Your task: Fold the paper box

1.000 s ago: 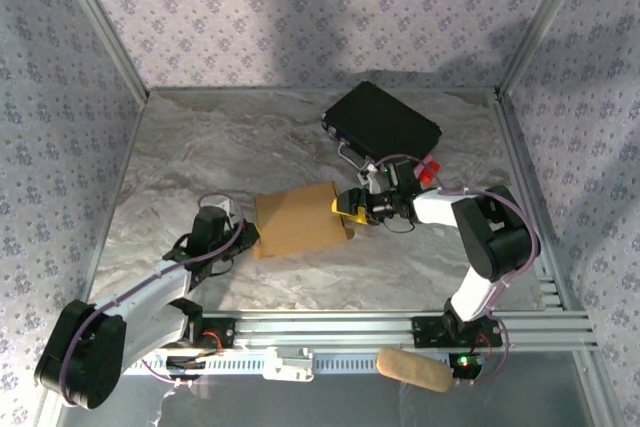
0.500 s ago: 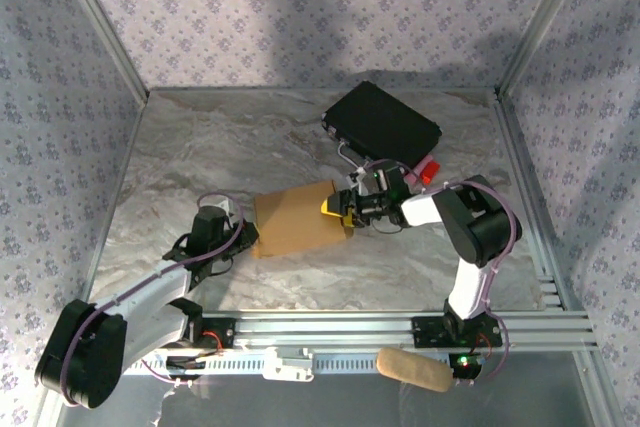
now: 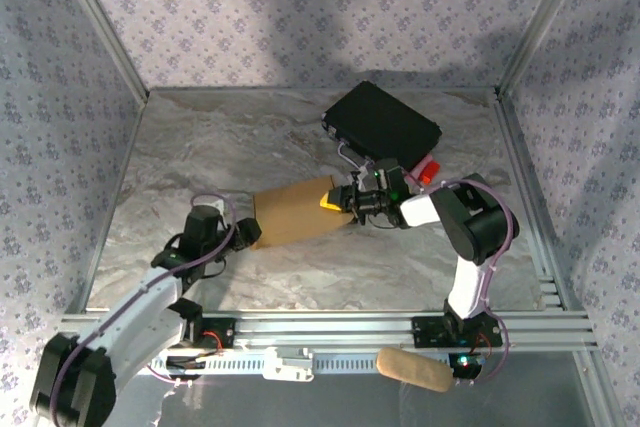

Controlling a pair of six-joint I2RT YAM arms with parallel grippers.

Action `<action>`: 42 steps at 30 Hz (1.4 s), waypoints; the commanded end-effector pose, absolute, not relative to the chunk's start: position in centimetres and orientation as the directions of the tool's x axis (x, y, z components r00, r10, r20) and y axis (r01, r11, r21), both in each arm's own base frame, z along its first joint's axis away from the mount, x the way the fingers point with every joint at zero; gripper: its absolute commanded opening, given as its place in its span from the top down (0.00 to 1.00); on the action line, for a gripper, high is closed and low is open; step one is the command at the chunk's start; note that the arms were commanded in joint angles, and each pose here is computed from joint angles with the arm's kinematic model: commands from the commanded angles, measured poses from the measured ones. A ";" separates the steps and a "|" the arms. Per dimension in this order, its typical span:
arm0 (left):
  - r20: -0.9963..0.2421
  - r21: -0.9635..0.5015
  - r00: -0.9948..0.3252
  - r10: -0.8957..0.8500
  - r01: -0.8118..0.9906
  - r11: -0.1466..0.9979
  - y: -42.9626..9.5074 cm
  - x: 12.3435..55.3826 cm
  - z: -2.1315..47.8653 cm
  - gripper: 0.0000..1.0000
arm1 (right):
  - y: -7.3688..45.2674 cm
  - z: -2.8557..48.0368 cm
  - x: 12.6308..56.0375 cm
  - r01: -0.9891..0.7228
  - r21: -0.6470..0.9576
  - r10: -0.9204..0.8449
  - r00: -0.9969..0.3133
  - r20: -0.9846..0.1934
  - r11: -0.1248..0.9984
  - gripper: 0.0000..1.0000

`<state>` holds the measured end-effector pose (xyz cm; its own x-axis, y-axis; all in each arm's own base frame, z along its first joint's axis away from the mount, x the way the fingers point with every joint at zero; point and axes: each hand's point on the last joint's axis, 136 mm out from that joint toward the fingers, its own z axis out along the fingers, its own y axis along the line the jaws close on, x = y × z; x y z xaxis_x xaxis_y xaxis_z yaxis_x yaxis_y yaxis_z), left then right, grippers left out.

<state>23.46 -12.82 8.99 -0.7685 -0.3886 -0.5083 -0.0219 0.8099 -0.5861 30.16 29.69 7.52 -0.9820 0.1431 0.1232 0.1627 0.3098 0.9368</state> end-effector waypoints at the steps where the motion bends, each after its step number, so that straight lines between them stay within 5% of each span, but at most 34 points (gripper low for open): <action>1: -0.648 -0.488 -0.725 -0.231 0.163 0.857 -13.5 23.9 13.6 0.34 | 28.3 7.5 30.1 0.385 0.869 0.223 -0.918 0.327 0.312 0.60; 7: -0.797 -0.073 -0.525 0.298 0.574 0.816 -18.7 22.8 18.6 0.29 | 25.6 8.9 29.6 0.547 0.773 0.249 -0.837 0.488 0.322 0.60; 13: -0.677 0.333 -0.188 0.712 0.784 0.524 -24.4 21.2 18.2 0.25 | 22.0 10.9 28.8 0.587 0.721 0.265 -0.809 0.524 0.367 0.60; 18: -0.547 0.553 -0.026 0.837 0.740 0.384 -26.2 22.0 15.6 0.23 | 20.0 11.2 28.3 0.616 0.707 0.288 -0.788 0.545 0.347 0.60; 30: -0.428 0.668 0.052 0.903 0.690 0.277 -28.3 24.4 11.0 0.24 | 19.5 11.3 27.8 0.629 0.696 0.283 -0.777 0.562 0.346 0.60; 37: -0.477 0.602 0.023 0.879 0.737 0.308 -29.2 24.1 11.5 0.56 | 19.3 11.3 27.7 0.625 0.700 0.280 -0.781 0.559 0.346 0.54; 42: -0.468 0.549 -0.006 0.883 0.782 0.297 -28.9 23.1 11.5 0.64 | 18.9 12.2 28.0 0.572 0.731 0.267 -0.820 0.506 0.372 0.39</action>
